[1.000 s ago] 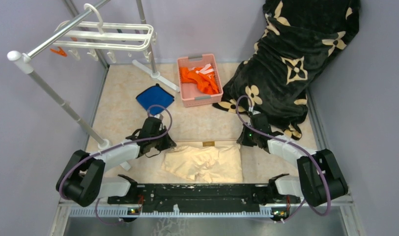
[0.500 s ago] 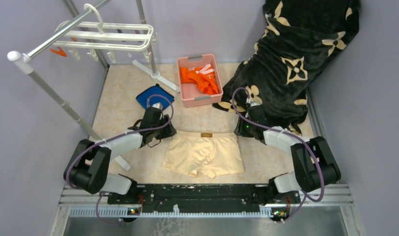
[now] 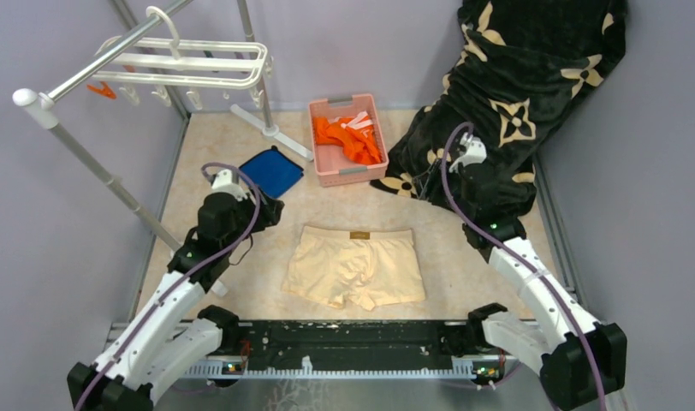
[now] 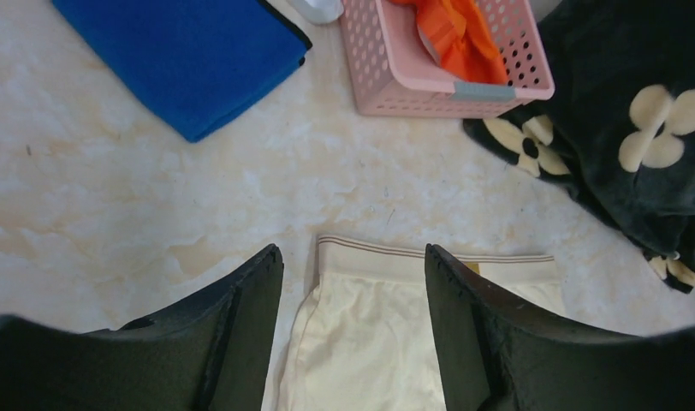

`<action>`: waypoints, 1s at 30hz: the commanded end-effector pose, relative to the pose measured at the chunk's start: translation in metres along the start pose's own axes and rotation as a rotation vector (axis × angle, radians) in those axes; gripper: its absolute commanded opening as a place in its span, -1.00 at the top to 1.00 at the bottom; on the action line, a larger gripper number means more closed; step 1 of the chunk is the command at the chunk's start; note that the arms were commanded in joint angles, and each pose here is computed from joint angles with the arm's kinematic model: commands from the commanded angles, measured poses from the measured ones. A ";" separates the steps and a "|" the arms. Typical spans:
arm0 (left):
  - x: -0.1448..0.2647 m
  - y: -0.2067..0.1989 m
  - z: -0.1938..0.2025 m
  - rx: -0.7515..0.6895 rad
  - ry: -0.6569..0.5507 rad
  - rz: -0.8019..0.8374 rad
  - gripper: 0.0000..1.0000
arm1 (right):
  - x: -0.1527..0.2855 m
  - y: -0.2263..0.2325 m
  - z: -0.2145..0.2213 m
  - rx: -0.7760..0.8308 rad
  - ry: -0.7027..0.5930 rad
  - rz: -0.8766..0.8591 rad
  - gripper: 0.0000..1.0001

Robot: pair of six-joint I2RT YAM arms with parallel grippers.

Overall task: Clip the underwear to the hanger
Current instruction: Pick up the hanger from the clothesline.

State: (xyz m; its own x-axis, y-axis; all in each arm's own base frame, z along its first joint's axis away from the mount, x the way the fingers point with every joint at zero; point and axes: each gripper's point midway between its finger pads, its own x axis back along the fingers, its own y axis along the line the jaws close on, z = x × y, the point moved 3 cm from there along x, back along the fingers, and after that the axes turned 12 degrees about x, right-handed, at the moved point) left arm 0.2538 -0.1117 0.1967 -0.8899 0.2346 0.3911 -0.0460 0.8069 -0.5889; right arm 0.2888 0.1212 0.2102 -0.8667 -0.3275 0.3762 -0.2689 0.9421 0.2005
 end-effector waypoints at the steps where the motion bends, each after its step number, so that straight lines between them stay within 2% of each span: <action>1: 0.019 -0.003 -0.024 0.013 -0.087 -0.018 -0.35 | 0.015 0.041 -0.087 -0.157 -0.220 -0.178 0.04; 6: 0.028 -0.012 -0.037 0.001 -0.112 0.001 -0.41 | 0.013 0.086 -0.149 -0.267 -0.299 -0.300 0.04; 16: 0.033 -0.009 -0.032 -0.014 -0.087 0.002 -0.44 | 0.011 0.206 -0.263 -0.476 -0.443 -0.570 0.04; 21: 0.036 -0.009 -0.027 -0.015 -0.067 0.014 -0.44 | -0.014 0.255 -0.289 -0.545 -0.427 -0.671 0.03; 30: 0.043 -0.007 -0.026 -0.009 -0.069 0.022 -0.44 | -0.068 0.317 -0.290 -0.639 -0.318 -0.763 -0.11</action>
State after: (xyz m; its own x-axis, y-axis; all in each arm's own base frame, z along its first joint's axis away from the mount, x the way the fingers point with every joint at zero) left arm 0.2314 -0.0954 0.2335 -0.9193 0.2111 0.3322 -0.0286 0.8059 -0.5913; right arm 0.3911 0.4012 0.4882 -0.6969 -0.6770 -0.2368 -0.5866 0.3480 0.7313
